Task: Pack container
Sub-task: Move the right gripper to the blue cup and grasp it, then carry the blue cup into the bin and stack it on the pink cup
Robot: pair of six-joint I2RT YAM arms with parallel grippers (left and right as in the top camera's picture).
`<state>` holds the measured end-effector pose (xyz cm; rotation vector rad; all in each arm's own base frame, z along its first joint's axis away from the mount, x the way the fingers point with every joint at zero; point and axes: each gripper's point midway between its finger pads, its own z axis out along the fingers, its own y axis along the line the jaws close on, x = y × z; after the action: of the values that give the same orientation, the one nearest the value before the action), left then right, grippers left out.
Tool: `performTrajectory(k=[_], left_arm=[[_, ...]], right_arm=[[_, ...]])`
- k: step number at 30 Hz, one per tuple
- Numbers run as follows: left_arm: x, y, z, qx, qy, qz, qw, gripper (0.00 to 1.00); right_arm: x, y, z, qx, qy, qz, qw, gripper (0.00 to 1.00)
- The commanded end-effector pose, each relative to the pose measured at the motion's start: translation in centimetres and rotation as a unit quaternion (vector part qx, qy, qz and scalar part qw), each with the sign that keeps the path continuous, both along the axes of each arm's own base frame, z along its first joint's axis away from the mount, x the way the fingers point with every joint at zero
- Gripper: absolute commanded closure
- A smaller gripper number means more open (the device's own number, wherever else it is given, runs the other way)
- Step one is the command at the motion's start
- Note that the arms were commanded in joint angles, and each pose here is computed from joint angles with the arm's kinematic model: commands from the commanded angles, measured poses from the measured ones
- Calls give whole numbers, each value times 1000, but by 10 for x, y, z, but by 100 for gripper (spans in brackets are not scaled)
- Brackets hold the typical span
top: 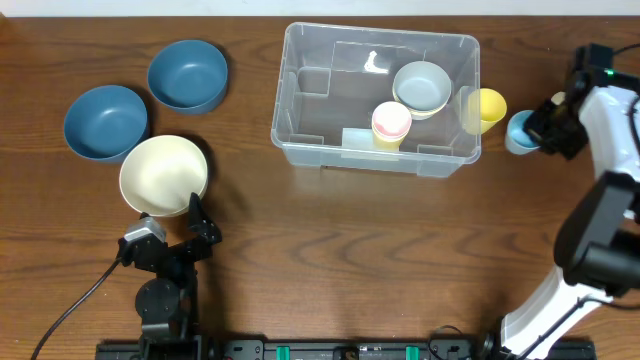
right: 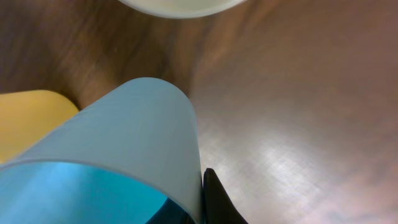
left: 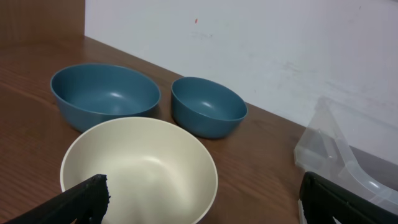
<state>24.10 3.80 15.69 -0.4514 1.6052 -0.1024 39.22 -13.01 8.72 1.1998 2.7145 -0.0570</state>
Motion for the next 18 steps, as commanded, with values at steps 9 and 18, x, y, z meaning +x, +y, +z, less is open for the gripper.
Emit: performTrajectory(k=[9, 18], left_arm=[[-1, 3, -18, 4, 26, 8, 1000, 2], [-1, 3, -18, 4, 26, 8, 1000, 2]], right_arm=[[-23, 44, 167, -25, -205, 135, 969, 93], [-12, 170, 196, 21, -265, 316, 911, 93]])
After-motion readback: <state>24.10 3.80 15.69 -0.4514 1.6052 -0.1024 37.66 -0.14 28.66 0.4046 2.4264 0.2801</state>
